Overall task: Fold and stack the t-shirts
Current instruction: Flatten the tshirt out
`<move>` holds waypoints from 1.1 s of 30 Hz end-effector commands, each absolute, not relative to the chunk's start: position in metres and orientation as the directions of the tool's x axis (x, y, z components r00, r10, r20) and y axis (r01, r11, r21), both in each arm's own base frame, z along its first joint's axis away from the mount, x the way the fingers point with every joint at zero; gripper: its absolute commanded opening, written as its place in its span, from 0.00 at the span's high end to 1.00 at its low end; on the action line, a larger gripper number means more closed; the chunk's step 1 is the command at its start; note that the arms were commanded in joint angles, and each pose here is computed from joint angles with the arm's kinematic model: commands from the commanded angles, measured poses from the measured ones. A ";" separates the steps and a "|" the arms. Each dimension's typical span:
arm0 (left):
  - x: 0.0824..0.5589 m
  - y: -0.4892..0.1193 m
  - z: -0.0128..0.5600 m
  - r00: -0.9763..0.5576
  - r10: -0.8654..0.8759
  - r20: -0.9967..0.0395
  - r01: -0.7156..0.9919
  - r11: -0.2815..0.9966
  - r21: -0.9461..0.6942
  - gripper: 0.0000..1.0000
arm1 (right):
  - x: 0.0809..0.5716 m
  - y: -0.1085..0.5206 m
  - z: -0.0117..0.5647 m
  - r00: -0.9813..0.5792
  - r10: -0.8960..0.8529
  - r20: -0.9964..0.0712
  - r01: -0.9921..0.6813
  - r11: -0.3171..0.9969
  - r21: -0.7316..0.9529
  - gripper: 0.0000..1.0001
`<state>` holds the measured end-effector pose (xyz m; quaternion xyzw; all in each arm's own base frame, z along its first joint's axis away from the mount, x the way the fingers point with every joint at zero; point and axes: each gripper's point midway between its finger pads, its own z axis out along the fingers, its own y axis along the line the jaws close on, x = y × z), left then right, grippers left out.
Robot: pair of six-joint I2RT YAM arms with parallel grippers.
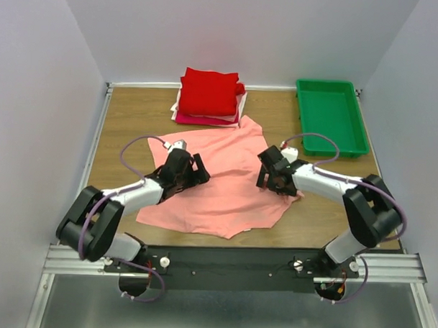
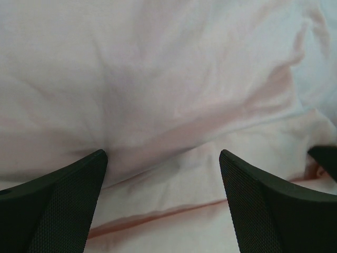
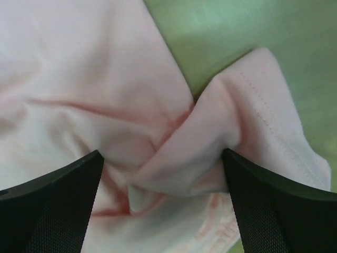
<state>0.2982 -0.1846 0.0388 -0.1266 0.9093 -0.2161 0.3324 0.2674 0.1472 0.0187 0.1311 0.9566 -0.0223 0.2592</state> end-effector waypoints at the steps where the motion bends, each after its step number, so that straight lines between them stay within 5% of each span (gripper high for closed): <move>1: 0.219 -0.190 0.000 -0.872 -0.334 -0.358 -0.148 0.877 -0.456 0.04 | 0.314 0.185 0.006 -0.833 0.189 -0.520 0.175 0.982 0.077 0.00; 7: 0.163 -0.243 0.008 -0.938 -0.200 -0.283 -0.010 0.832 -0.555 0.04 | 0.406 0.268 0.007 -0.823 -0.007 -0.569 -0.098 0.987 0.129 0.00; 11: 0.158 -0.284 0.021 -0.943 -0.094 -0.320 0.127 0.785 -0.606 0.02 | 0.441 0.321 -0.018 -0.824 -0.111 -0.556 -0.261 0.945 0.198 0.00; 15: 0.154 -0.330 0.034 -0.930 0.027 -0.366 0.267 0.734 -0.625 0.02 | 0.465 0.347 0.019 -0.765 -0.134 -0.630 -0.352 0.906 0.234 0.00; 25: 0.190 -0.350 0.081 -0.856 0.006 -0.516 0.345 0.751 -0.563 0.02 | 0.487 0.250 0.115 -0.641 -0.085 -0.763 -0.222 0.972 0.078 0.00; 33: 0.208 -0.250 0.074 -0.815 -0.176 -0.552 0.118 0.882 -0.455 0.02 | 0.402 0.187 0.126 -0.683 0.031 -0.730 -0.101 0.986 0.136 0.00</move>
